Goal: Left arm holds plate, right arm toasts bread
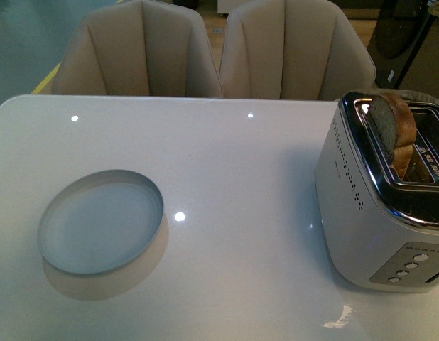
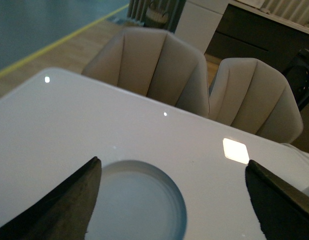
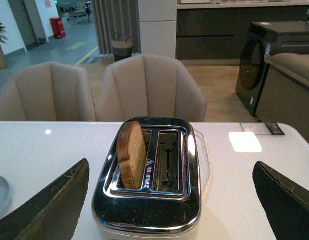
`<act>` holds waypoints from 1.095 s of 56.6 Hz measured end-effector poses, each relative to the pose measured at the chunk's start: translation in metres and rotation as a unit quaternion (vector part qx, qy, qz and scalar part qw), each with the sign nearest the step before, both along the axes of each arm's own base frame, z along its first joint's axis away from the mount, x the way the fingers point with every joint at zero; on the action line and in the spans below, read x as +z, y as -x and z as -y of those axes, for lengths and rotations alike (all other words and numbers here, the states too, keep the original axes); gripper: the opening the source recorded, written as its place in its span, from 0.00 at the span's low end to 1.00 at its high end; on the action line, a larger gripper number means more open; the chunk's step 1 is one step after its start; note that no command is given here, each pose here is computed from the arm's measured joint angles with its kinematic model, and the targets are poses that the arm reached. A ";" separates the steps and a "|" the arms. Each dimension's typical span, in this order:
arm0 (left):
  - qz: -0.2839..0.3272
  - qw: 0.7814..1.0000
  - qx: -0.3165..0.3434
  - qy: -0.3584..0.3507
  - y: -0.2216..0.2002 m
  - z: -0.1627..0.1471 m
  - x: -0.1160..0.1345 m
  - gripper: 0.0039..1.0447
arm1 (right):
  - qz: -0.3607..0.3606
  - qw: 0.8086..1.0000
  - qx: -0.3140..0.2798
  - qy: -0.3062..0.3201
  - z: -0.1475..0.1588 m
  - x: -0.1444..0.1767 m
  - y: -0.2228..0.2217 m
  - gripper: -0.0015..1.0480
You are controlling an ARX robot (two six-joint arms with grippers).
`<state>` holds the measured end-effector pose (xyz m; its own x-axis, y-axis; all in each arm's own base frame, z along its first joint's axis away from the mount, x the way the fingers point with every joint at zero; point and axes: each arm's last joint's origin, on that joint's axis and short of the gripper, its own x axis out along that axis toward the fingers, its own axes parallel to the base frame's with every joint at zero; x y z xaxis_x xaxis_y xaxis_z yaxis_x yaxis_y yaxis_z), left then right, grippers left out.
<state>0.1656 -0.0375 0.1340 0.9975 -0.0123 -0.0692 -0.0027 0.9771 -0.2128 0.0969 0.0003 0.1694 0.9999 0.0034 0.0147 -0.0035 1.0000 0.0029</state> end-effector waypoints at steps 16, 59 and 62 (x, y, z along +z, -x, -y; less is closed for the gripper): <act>0.043 0.995 0.001 -0.091 0.012 -0.017 0.024 0.27 | 0.000 1.000 -0.001 0.000 0.000 0.000 0.000 0.92; 0.042 0.994 0.002 -0.101 0.049 -0.037 0.037 0.03 | 0.000 1.000 0.000 0.000 0.000 0.000 0.000 0.92; 0.042 0.994 0.002 -0.101 0.050 -0.037 0.037 0.03 | 0.000 1.000 0.000 0.000 0.000 0.000 0.000 0.92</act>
